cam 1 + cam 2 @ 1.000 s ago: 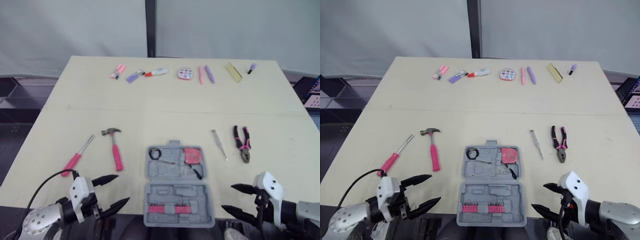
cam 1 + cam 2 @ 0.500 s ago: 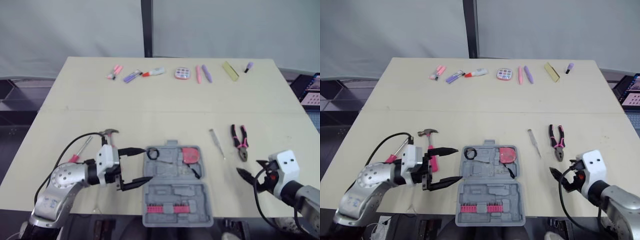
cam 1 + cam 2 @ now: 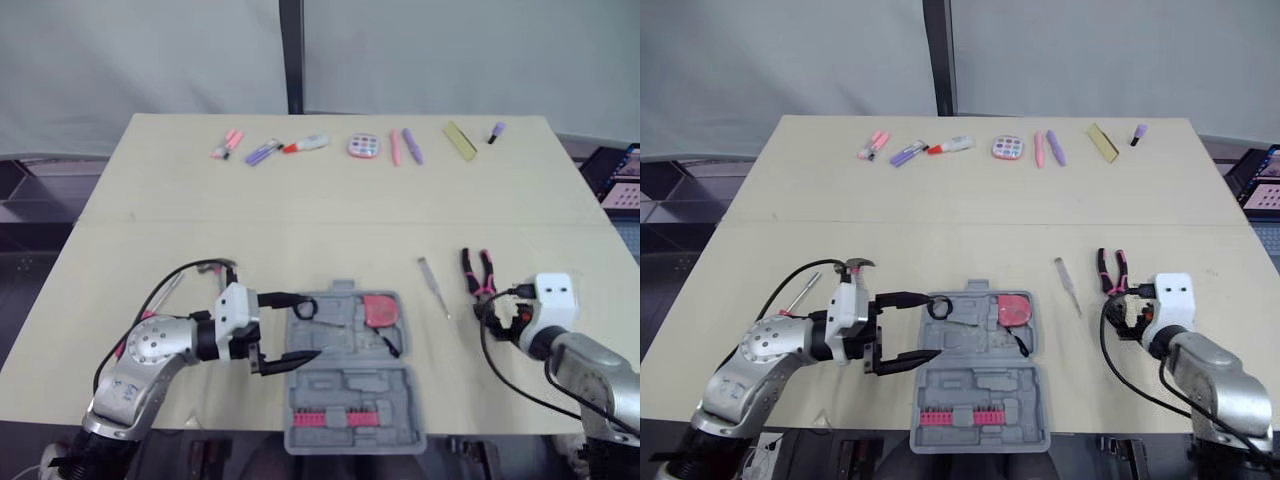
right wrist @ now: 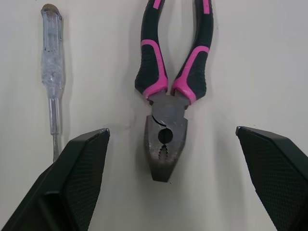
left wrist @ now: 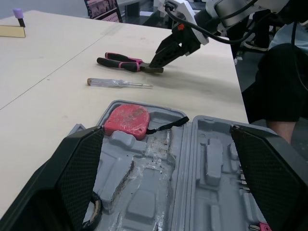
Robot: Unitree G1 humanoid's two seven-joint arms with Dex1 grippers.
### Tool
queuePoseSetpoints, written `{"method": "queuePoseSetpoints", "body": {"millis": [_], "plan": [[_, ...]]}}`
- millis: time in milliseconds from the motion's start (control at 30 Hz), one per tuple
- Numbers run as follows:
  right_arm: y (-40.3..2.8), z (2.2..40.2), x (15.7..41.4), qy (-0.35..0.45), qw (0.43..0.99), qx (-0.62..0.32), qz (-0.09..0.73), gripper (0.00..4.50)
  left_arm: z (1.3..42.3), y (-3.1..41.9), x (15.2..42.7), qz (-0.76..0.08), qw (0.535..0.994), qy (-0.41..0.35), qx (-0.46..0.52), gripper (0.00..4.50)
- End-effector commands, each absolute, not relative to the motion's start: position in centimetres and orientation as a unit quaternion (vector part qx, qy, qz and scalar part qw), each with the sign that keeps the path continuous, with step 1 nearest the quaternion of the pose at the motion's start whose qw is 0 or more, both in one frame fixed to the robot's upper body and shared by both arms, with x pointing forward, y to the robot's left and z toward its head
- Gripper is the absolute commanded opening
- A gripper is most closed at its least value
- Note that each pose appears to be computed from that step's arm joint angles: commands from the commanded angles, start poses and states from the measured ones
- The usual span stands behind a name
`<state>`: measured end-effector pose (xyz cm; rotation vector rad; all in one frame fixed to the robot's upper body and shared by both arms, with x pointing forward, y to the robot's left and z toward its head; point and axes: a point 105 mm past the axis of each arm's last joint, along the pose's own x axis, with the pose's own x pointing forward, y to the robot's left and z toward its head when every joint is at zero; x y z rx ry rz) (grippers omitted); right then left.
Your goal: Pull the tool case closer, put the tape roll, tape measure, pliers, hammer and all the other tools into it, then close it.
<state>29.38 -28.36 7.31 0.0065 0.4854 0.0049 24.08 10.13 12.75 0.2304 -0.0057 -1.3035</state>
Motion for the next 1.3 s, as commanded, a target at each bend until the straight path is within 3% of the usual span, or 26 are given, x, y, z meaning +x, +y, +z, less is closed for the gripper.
{"method": "queuePoseSetpoints", "body": {"millis": [33, 833, 933, 1100, 1300], "plan": [[-28.4, 7.3, 30.0, 0.237, 0.971, 0.007, -0.012, 4.45, 13.3, 10.1, 23.9, -0.601, 0.791, -0.016, 0.115, 4.5], [-28.1, 5.4, 31.7, 0.251, 0.967, 0.017, -0.028, 4.45, 12.7, 9.9, 23.8, -0.595, 0.795, -0.019, 0.117, 4.5], [-28.2, 5.4, 31.7, 0.252, 0.967, 0.017, -0.029, 3.54, 12.6, 9.9, 23.7, -0.595, 0.795, -0.019, 0.117, 4.5], [-28.3, 5.4, 31.6, 0.253, 0.967, 0.018, -0.033, 1.09, 12.3, 10.0, 23.7, -0.597, 0.794, -0.019, 0.117, 4.5], [-28.2, 5.5, 31.7, 0.251, 0.967, 0.019, -0.031, 0.97, 12.1, 9.9, 23.7, -0.597, 0.793, -0.02, 0.116, 4.5]]}}
